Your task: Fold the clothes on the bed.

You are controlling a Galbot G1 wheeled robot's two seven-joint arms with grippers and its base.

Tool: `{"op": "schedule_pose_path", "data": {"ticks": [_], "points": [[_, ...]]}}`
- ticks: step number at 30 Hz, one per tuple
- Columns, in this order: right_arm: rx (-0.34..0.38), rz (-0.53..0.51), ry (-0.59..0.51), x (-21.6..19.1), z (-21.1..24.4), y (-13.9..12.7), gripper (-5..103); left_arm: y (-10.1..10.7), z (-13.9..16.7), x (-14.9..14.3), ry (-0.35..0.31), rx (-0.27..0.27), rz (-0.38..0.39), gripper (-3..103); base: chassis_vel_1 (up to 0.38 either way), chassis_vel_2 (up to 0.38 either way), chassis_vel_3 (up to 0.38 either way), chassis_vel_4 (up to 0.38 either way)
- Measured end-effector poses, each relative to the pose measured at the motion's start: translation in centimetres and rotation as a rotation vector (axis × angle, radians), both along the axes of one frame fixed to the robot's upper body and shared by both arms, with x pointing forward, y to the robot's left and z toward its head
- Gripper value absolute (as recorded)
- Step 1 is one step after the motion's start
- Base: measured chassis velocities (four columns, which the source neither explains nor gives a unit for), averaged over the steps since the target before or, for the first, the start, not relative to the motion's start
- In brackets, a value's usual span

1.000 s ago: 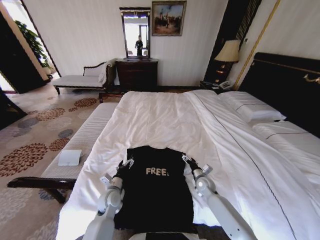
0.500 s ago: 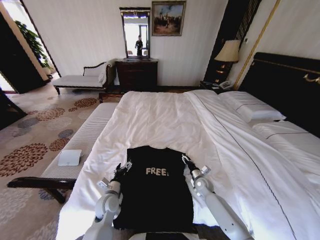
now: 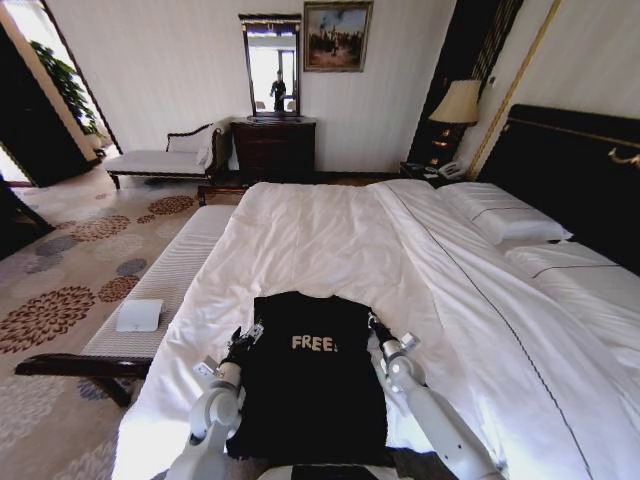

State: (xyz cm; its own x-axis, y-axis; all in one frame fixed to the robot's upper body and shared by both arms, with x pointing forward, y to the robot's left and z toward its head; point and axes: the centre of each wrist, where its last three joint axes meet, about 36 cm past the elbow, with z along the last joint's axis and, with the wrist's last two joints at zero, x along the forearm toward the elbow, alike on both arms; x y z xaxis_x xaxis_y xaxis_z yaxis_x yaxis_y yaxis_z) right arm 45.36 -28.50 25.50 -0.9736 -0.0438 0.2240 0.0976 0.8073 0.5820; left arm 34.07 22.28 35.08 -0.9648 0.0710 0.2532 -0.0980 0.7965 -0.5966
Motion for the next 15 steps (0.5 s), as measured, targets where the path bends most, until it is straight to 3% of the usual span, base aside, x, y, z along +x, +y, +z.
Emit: {"op": "schedule_pose_path", "data": {"ticks": [9, 15], "points": [[-0.014, -0.007, -0.06, 1.0, 2.8, 0.0, 0, 0.1, -1.4, 4.5, 0.009, 0.024, -0.01, 100, 0.0, 0.0, 0.0, 0.0], [-0.043, 0.007, -0.057, 1.6, 2.7, -0.1, 0, -0.1, -2.4, 9.5, 0.02, 0.033, -0.008, 100, 0.0, 0.0, 0.0, 0.0]]}}
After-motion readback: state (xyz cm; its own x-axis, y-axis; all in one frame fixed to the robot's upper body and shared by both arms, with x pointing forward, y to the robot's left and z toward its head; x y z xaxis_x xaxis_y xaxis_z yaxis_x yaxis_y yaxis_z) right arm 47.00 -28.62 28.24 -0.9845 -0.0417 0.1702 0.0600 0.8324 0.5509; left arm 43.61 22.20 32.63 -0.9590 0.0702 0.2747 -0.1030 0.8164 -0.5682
